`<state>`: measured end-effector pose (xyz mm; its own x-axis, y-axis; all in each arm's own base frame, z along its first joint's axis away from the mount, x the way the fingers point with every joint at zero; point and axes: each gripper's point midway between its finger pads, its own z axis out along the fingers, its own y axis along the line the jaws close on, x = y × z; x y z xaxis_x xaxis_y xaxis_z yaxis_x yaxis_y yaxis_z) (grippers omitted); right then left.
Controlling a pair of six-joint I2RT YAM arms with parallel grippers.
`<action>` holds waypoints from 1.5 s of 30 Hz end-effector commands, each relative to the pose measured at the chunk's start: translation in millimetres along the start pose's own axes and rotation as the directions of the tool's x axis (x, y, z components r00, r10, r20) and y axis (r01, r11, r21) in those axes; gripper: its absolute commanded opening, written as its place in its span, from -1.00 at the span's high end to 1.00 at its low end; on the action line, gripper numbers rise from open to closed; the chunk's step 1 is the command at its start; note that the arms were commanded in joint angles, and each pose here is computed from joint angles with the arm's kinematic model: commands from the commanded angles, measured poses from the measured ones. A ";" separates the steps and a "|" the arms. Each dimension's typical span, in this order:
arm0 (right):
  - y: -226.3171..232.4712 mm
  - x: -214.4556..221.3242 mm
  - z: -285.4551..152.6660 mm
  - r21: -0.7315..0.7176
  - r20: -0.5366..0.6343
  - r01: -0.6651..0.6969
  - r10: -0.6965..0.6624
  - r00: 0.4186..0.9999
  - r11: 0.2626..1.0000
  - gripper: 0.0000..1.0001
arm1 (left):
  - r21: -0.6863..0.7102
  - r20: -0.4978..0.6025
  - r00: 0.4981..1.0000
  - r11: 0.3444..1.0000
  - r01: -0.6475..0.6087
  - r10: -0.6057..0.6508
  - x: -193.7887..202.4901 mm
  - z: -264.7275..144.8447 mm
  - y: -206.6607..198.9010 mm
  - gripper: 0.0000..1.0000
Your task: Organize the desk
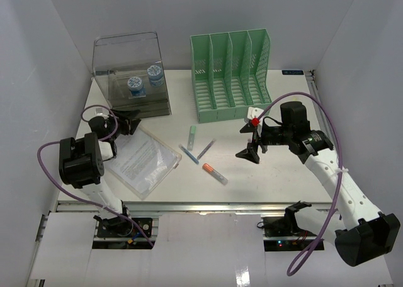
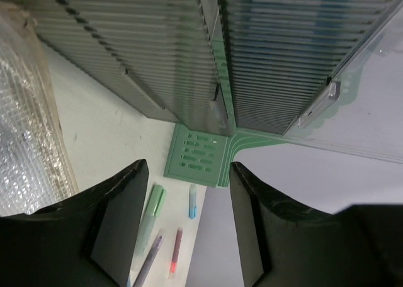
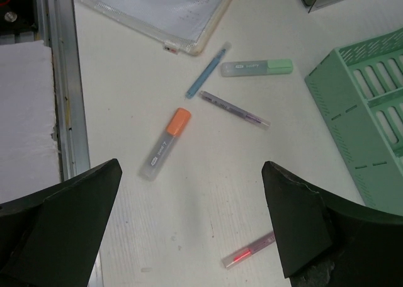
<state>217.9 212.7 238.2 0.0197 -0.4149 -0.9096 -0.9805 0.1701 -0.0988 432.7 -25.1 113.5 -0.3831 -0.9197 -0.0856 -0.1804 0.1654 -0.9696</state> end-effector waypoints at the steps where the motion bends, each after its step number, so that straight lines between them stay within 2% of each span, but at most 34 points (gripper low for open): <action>1: 8.1 3.3 -2.6 -0.010 0.067 -0.014 0.014 0.998 1.000 -0.99 | 0.147 0.066 0.994 0.984 -0.097 0.088 -19.3 13.3 -42.9 -0.22; 11: 8.5 15.7 -3.5 -0.019 0.078 -0.046 0.047 0.996 0.999 -0.99 | 0.126 0.102 0.994 0.991 -0.045 0.032 -31.2 38.2 -31.8 0.03; 18: 8.7 21.3 -4.6 -0.018 0.077 -0.063 0.064 0.995 0.998 -0.99 | 0.106 0.108 0.994 0.994 -0.002 -0.009 -33.3 47.7 -25.4 0.30; 25: 9.1 23.0 -6.2 -0.011 0.081 -0.068 0.068 0.994 0.998 -0.99 | 0.116 0.106 0.994 0.993 0.007 -0.019 -28.2 40.3 -26.2 0.69; 30: 9.0 26.5 -7.8 0.005 0.074 -0.066 0.065 0.995 0.998 -0.99 | 0.141 0.098 0.995 0.990 -0.004 -0.010 -15.8 23.2 -30.1 0.83; 41: 7.4 41.8 -7.7 0.039 0.054 -0.077 0.075 0.996 0.996 -0.99 | 0.144 0.091 0.995 0.989 -0.042 0.029 20.8 -29.5 -27.0 0.91; 43: 6.5 44.1 -7.5 0.045 0.052 -0.082 0.079 0.995 0.996 -0.98 | 0.135 0.089 0.996 0.990 -0.044 0.032 25.0 -35.3 -24.2 0.79; 45: 5.0 46.7 -6.5 0.053 0.050 -0.091 0.089 0.995 0.994 -0.98 | 0.122 0.084 0.996 0.992 -0.044 0.034 26.8 -36.3 -22.7 0.46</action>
<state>206.7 189.1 194.5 -0.0786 -0.3667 -0.9270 -0.9723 0.2337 -0.0100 399.3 -36.7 124.0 -0.2972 -0.9532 -0.0549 -0.1194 0.0942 -0.9884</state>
